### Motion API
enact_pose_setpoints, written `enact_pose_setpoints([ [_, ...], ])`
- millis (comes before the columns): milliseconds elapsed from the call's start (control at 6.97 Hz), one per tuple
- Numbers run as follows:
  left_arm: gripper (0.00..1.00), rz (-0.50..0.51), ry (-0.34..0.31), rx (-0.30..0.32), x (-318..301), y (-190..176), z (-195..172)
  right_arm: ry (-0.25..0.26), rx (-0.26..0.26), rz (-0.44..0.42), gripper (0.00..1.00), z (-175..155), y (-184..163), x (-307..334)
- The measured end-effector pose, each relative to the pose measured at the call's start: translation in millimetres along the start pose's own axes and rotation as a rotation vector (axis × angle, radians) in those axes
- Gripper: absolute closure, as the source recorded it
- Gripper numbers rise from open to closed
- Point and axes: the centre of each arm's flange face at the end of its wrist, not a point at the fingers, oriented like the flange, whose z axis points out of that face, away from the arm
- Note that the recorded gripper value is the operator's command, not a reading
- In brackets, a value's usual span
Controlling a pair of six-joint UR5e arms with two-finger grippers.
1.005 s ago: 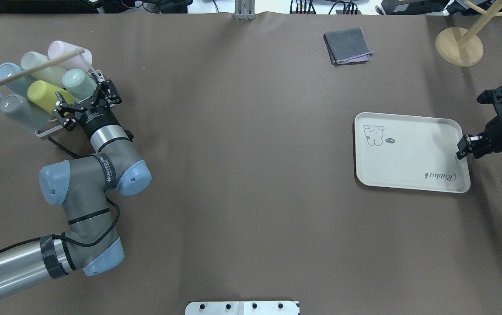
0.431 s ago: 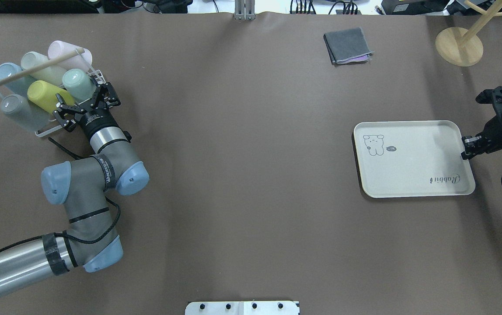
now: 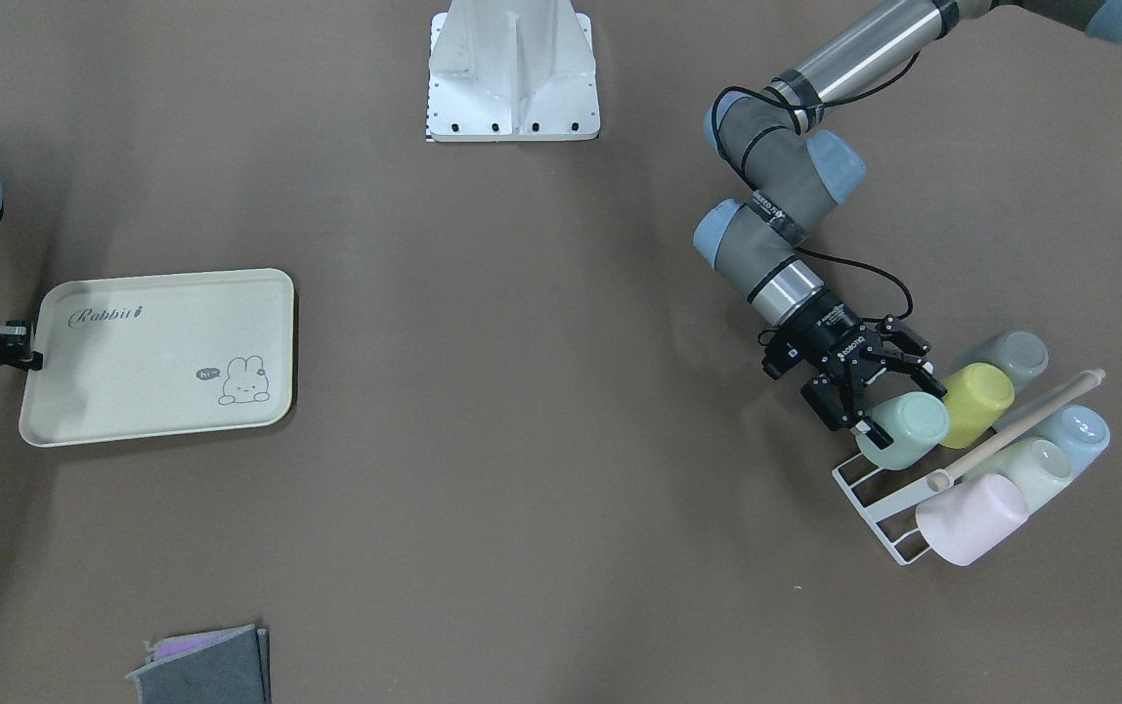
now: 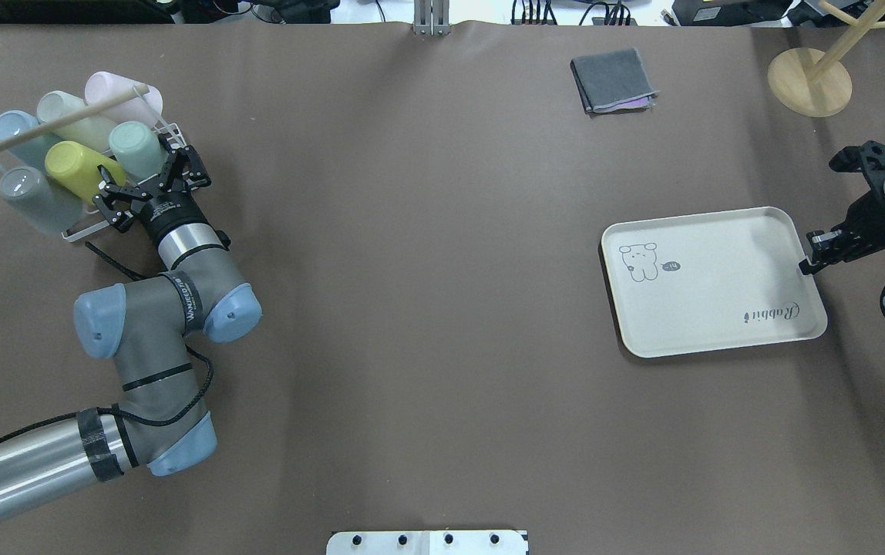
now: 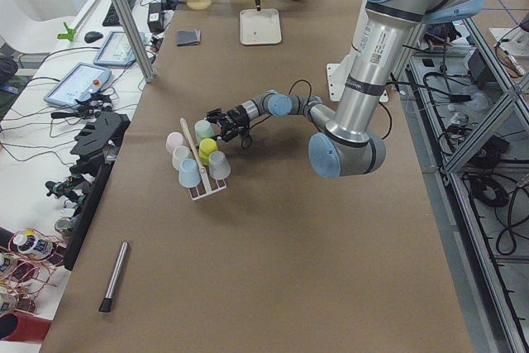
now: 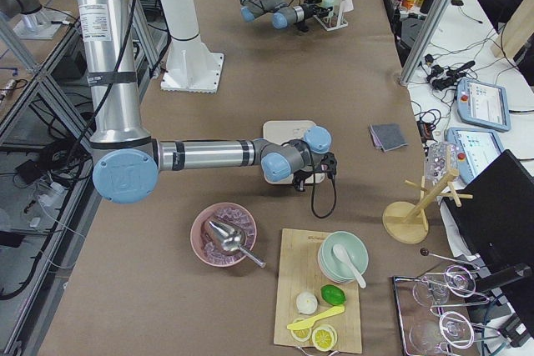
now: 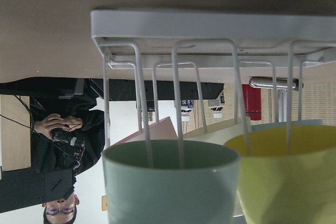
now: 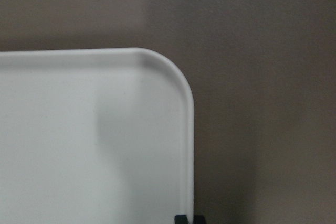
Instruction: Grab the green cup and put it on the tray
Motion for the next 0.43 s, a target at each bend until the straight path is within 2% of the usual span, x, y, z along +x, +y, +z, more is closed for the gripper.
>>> enact_pose_setpoints([
  [287,0.02,0.001,0.003,-0.003,-2,-3,3,-0.087,0.001,-0.026,1.0,-19,-21,-33],
  [431,0.02,0.0,0.004,-0.008,-4,-2,5,-0.121,0.003,-0.007,1.0,-27,-39,-64],
])
